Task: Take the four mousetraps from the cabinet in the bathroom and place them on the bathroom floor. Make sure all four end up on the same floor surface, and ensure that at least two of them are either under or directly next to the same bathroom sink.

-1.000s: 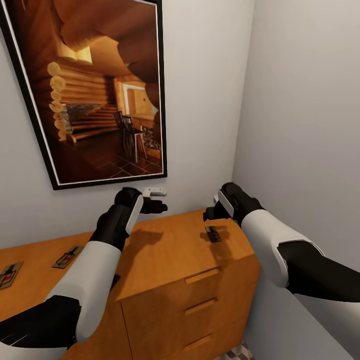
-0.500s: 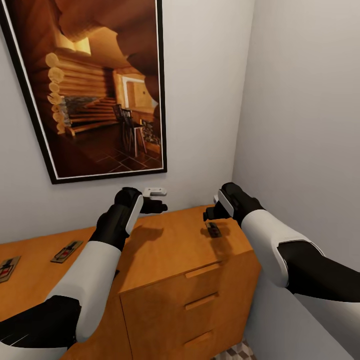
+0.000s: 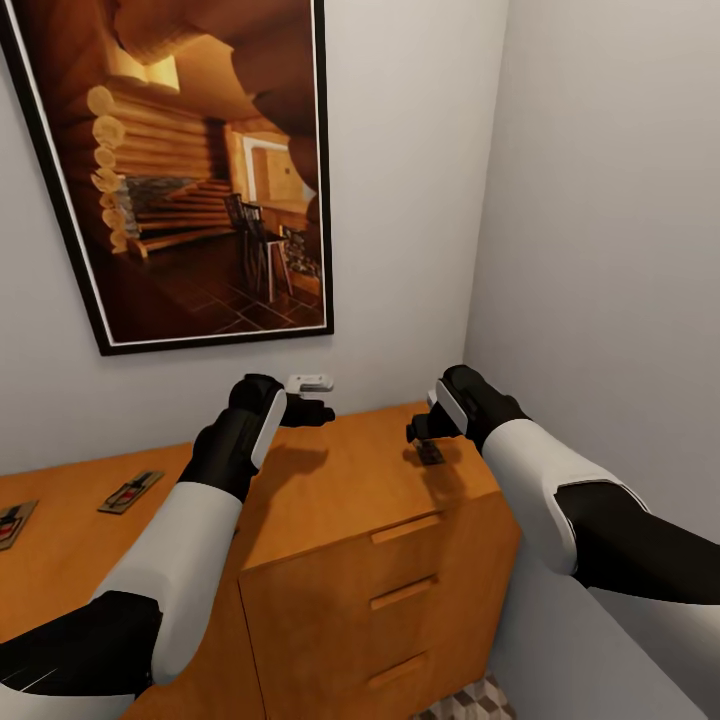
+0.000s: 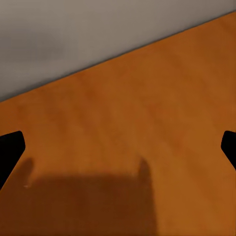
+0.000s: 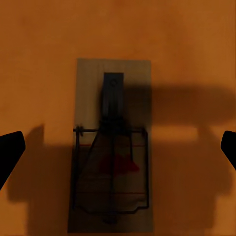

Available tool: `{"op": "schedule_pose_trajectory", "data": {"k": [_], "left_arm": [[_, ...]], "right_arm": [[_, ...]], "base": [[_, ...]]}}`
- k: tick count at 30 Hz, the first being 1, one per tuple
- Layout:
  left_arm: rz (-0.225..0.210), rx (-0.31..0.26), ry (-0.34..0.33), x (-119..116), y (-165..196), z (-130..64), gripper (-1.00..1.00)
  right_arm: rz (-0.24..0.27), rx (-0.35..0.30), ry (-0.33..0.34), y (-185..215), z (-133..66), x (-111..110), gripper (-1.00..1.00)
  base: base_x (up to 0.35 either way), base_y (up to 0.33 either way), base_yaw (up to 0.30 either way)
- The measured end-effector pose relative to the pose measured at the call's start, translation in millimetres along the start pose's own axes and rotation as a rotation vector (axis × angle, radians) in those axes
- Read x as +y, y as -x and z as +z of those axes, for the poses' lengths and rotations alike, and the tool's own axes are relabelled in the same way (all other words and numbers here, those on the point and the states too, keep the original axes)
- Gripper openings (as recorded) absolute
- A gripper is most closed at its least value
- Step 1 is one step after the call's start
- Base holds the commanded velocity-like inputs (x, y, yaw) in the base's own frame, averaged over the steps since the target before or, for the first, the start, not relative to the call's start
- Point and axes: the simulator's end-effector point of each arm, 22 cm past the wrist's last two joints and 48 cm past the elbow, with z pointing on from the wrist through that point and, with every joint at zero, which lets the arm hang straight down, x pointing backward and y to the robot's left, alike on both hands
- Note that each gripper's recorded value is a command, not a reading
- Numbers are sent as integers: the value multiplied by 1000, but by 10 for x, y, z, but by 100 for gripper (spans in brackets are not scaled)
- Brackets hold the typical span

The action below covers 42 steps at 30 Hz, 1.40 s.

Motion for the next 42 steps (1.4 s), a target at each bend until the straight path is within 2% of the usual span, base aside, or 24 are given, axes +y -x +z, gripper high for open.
{"op": "schedule_pose_trajectory", "data": {"k": [7,42], "left_arm": [[0,-4,1,7,-101,56,100],[0,-5,-1,4,-99,54,100]], "right_arm": [[-1,0,-1,-87,99,5,100],[1,18,4,-126,98,18,100]], "base": [[0,0,0],[0,0,0]]}}
